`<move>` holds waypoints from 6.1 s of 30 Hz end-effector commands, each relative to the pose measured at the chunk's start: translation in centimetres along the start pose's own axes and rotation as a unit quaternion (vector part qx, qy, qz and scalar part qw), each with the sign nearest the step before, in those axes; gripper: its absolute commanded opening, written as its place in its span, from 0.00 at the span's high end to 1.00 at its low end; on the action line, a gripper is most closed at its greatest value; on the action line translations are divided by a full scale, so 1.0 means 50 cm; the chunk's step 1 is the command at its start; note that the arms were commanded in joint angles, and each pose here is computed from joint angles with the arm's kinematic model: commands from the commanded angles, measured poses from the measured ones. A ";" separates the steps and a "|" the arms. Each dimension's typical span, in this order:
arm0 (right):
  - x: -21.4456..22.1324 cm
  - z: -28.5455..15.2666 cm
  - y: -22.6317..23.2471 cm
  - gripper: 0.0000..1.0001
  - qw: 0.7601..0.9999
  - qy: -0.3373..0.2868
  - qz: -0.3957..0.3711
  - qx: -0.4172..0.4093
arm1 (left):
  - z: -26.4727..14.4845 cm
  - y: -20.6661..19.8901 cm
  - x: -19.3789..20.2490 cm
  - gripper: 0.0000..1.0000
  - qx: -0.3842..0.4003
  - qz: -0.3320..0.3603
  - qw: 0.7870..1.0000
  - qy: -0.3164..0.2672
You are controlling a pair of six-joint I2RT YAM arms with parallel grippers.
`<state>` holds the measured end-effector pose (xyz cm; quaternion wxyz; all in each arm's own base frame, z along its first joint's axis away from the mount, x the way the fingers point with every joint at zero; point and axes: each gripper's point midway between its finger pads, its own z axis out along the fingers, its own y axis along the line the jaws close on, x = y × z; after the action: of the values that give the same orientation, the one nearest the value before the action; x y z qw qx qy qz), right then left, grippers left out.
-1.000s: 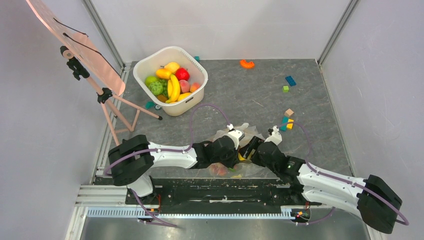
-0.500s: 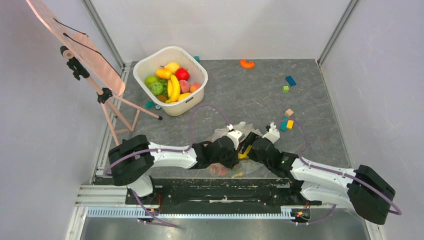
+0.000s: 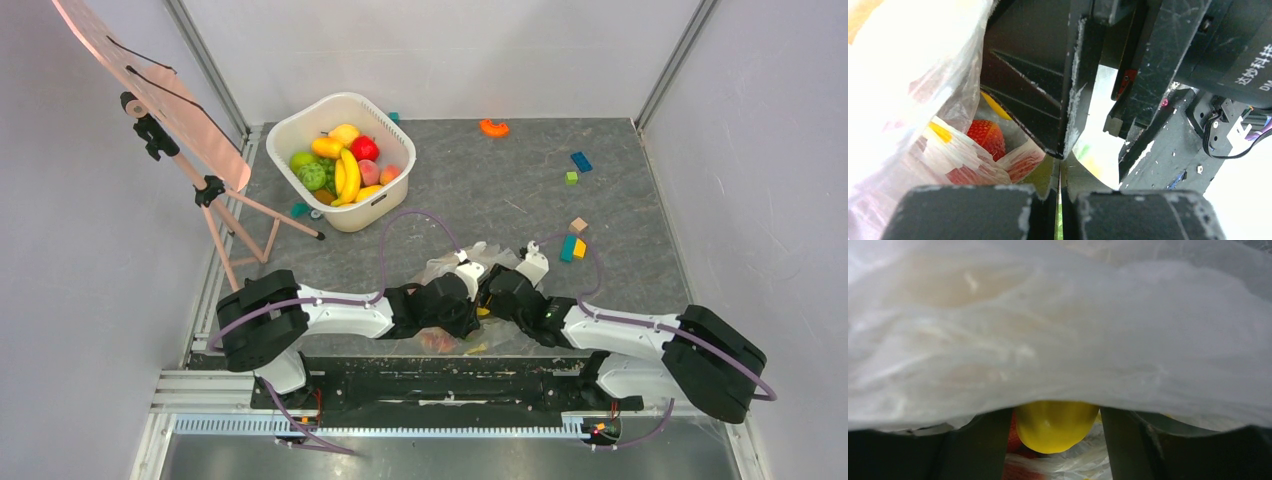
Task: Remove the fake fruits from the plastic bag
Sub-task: Take out the fake fruit from the plastic bag, then place the fake fruit in the bin, then take out the fake fruit from the plastic bag.
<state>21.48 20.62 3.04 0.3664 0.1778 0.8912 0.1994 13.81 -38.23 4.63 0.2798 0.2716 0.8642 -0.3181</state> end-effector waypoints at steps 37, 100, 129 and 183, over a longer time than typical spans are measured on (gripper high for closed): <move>0.007 -0.307 0.092 0.48 0.937 0.142 -0.185 -0.259 | -0.063 0.030 -0.074 0.98 -0.056 0.021 0.996 -0.070; -0.441 0.274 0.716 0.35 0.839 -0.224 -0.429 -0.250 | -0.660 -0.048 -0.293 0.90 0.016 0.042 0.953 -0.300; -0.517 0.091 0.695 0.26 0.837 -0.252 -0.420 -0.243 | -0.601 -0.001 -0.239 0.79 -0.018 0.021 0.961 -0.274; -0.103 -0.270 0.170 0.52 0.891 -0.013 -0.318 -0.323 | -0.277 0.169 -0.174 0.87 -0.127 -0.095 0.974 -0.163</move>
<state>16.39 23.64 15.80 0.4301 -0.2298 0.7899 0.3718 20.08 -24.38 13.18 0.3936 0.1014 0.8811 -0.2418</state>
